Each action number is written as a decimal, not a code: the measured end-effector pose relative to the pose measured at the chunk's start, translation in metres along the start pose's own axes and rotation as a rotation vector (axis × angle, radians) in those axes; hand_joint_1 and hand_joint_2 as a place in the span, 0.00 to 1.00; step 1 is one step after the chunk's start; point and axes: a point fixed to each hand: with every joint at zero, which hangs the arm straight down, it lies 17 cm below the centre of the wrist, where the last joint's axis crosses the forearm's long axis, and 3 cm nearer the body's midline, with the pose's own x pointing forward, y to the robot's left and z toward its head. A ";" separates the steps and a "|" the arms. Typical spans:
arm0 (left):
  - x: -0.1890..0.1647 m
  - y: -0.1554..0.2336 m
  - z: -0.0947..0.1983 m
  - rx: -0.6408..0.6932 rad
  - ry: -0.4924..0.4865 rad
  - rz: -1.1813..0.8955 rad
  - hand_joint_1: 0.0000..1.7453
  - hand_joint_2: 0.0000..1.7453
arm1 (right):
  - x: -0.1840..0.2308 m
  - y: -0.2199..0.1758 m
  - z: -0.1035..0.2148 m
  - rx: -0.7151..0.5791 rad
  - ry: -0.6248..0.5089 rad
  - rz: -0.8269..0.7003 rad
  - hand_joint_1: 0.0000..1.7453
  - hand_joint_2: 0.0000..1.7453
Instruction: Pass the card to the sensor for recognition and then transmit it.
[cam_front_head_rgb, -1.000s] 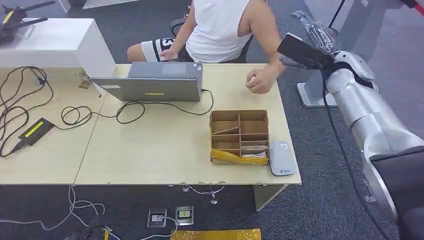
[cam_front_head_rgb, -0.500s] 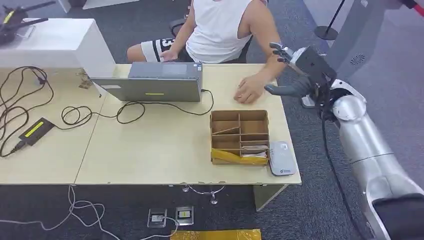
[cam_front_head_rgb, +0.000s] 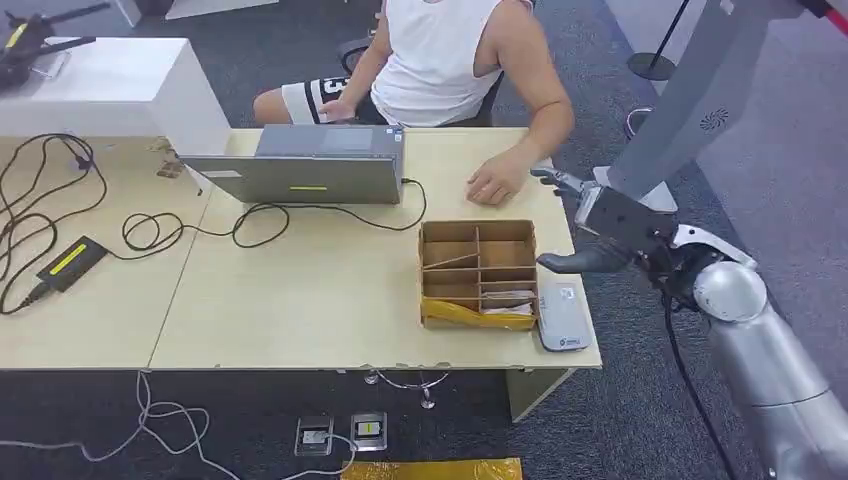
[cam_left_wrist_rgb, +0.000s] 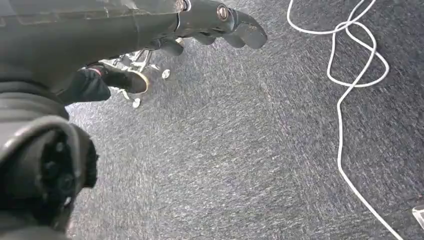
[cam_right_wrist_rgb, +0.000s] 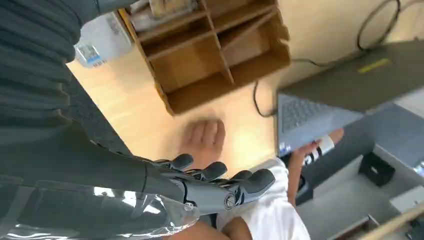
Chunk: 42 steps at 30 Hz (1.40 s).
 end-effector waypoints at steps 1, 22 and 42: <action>0.000 0.000 0.000 0.000 0.001 0.001 0.00 0.00 | -0.003 0.009 0.004 0.019 0.011 0.003 0.00 1.00; -0.003 -0.002 0.001 0.004 0.026 0.016 0.00 0.00 | -0.062 0.094 0.036 0.146 0.197 0.404 0.00 1.00; 0.025 -0.013 0.000 -0.014 -0.023 -0.008 0.00 0.00 | -0.052 0.075 0.017 -0.246 0.078 0.830 0.00 1.00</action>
